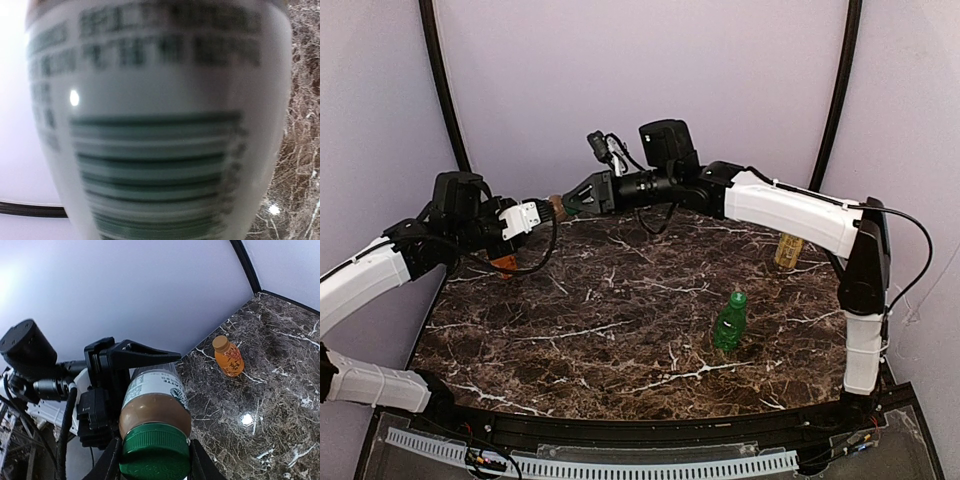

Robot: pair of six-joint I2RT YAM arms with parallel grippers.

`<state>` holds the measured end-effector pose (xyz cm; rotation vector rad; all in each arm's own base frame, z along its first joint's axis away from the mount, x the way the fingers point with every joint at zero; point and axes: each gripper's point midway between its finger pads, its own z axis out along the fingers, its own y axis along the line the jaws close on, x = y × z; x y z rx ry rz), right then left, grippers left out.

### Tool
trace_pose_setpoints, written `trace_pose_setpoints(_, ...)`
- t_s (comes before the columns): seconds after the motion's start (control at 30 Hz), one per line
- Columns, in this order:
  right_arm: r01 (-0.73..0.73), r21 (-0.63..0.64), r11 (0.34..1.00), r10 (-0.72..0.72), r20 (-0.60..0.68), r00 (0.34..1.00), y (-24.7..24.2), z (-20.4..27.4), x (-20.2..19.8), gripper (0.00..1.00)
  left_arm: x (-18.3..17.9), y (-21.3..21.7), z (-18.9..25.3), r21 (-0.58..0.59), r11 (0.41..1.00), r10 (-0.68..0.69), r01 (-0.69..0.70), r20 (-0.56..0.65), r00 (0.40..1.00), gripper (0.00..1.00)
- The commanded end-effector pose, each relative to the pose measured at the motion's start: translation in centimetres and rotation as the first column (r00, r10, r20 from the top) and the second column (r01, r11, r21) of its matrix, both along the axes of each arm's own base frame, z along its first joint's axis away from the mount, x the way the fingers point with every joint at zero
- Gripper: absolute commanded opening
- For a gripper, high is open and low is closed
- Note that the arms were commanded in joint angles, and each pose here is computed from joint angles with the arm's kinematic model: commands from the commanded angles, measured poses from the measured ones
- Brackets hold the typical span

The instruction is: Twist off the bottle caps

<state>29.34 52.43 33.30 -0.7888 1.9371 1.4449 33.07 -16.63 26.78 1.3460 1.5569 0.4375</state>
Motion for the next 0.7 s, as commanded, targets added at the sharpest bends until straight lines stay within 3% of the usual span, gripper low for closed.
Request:
trace_pose_setpoints(0.0, -0.277, -0.033, 0.96, 0.263, 0.443, 0.857, 1.4, 1.4, -5.8, 0.0, -6.3, -3.7, -1.3, -0.177, 0.955, -0.279, 0.238, -0.257, 0.925, 0.06)
trace_pose_setpoints(0.1, -0.339, -0.152, 0.928, 0.347, 0.68, 0.646, 1.3, 0.4, -9.7, 0.0, -9.6, -5.1, -1.2, -0.272, 0.902, -0.416, 0.334, -0.349, 0.84, 0.05)
trace_pose_setpoints(0.17, -0.335, -0.22, 0.916, 0.374, 0.768, 0.52, 1.2, -0.8, -11.1, 0.0, -11.2, -5.5, -1.2, -0.312, 0.879, -0.465, 0.36, -0.397, 0.791, 0.03)
trace_pose_setpoints(0.33, -0.287, -0.344, 0.894, 0.426, 0.85, 0.309, 1.6, -2.4, -12.2, 0.0, -13.5, -6.1, -0.5, -0.391, 0.838, -0.534, 0.381, -0.447, 0.717, 0.01)
trace_pose_setpoints(0.43, -0.265, -0.413, 0.872, 0.463, 0.87, 0.169, 1.5, -3.6, -12.8, 0.0, -14.0, -6.2, -0.2, -0.407, 0.827, -0.552, 0.389, -0.449, 0.703, 0.02)
trace_pose_setpoints(0.5, -0.244, -0.439, 0.865, 0.475, 0.872, 0.116, 1.5, -4.0, -12.8, 0.0, -14.4, -6.2, -0.2, -0.415, 0.819, -0.563, 0.396, -0.453, 0.691, 0.02)
trace_pose_setpoints(0.6, -0.214, -0.455, 0.865, 0.482, 0.871, 0.099, 1.5, -4.2, -12.4, 0.0, -14.7, -6.2, 0.1, -0.426, 0.813, -0.571, 0.398, -0.448, 0.688, 0.02)
trace_pose_setpoints(0.67, -0.193, -0.439, 0.878, 0.464, 0.879, 0.111, 1.5, -3.7, -12.1, 0.25, -14.4, -6.0, 0.2, -0.422, 0.822, -0.554, 0.383, -0.439, 0.707, 0.02)
